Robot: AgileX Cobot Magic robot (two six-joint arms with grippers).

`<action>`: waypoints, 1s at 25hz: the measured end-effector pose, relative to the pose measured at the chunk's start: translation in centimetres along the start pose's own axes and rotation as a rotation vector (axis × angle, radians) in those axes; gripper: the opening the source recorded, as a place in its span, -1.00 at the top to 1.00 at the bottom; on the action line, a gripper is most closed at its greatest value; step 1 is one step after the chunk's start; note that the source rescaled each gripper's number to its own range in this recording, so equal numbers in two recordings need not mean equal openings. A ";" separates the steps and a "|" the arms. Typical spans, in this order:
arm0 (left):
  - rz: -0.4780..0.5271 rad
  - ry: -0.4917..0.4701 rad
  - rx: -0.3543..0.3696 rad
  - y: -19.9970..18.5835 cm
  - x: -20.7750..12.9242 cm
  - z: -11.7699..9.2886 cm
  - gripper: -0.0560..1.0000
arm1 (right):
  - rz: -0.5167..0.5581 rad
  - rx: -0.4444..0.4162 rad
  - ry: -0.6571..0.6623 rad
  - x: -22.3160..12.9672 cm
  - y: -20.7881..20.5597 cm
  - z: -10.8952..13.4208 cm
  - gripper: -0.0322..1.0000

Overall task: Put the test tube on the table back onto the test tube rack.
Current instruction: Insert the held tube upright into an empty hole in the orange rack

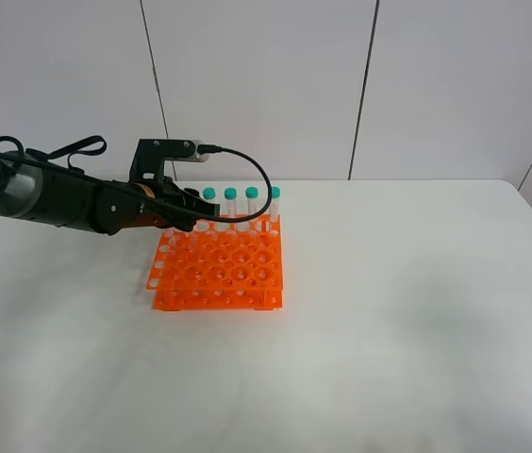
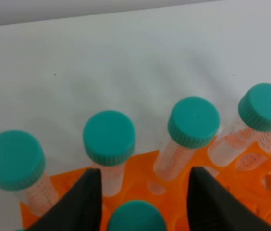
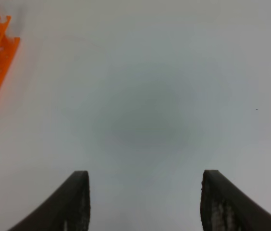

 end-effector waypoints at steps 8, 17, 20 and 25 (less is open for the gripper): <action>0.000 0.000 0.000 0.0 0.1 0.0 0.12 | 0.000 0.000 0.001 0.0 0.0 0.0 -0.72; 0.013 -0.001 -0.002 -0.3 0.2 -0.1 0.12 | 0.000 0.000 0.001 0.0 0.0 0.0 -0.72; -0.024 -0.002 -0.007 -1.3 1.8 -0.3 0.12 | 0.000 0.000 0.001 0.0 0.0 0.0 -0.72; -0.078 -0.004 -0.016 -3.2 4.4 -0.6 0.12 | 0.000 0.000 0.001 0.0 0.0 0.0 -0.72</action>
Point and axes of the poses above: a point on each arm's last joint axis where the gripper is mounted, y pointing out along that axis toward the gripper, z along the wrist's bending axis when the last joint is at zero, x = y × z, the point moved 10 cm from there along y, pointing out along that axis toward the gripper, and after that the axes turned 2 degrees about -y, right-handed, at the moved point
